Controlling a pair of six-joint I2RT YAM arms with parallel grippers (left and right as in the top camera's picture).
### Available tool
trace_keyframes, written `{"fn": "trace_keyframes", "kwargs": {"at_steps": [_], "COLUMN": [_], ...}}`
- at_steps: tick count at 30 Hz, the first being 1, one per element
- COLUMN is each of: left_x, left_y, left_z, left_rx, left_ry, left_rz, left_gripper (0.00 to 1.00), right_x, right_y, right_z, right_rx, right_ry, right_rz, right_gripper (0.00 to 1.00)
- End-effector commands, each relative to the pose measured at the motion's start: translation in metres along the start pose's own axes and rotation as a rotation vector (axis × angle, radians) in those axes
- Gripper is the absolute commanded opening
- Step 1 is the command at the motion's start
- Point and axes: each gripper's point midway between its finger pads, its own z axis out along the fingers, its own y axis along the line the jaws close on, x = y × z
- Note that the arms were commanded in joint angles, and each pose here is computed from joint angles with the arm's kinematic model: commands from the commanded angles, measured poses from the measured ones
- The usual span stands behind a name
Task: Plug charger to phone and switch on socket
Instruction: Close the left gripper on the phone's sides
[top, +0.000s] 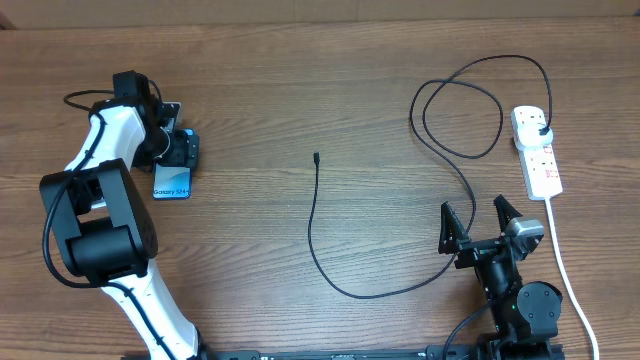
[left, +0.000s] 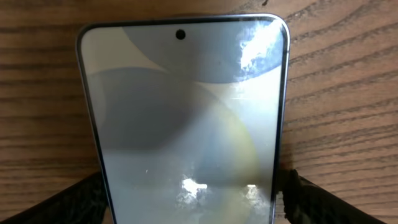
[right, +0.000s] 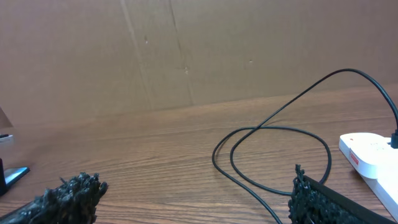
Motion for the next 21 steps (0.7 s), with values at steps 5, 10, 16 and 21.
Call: {"fn": "trace_keyframes", "kwargs": {"at_steps": [5,10,16,21], "left_x": [0.0413,0.0413,0.0382,0.0369], "left_y": [-0.0154,-0.0152,-0.0141,-0.0145], "left_z": [0.0287,0.0287,0.0292,0.0294], "left_rx": [0.063,0.062,0.059,0.059], "left_ry": [0.150,0.150,0.137,0.132], "left_rz": [-0.083,-0.091,-0.091,-0.090], "left_gripper": [0.92,0.89,0.83,0.77], "right_x": [0.0027,0.0027,0.0027,0.0027], "right_y": [-0.0003,-0.0003,-0.0003,-0.0003], "right_z": [0.0002,0.0002,0.0002,0.0002], "right_rx": [0.001,0.001,0.001,0.001], "right_ry": [-0.001,-0.001,-0.001,-0.001], "right_rz": [-0.001,-0.001,-0.001,-0.001], "right_gripper": [1.00,1.00,1.00,1.00]}}
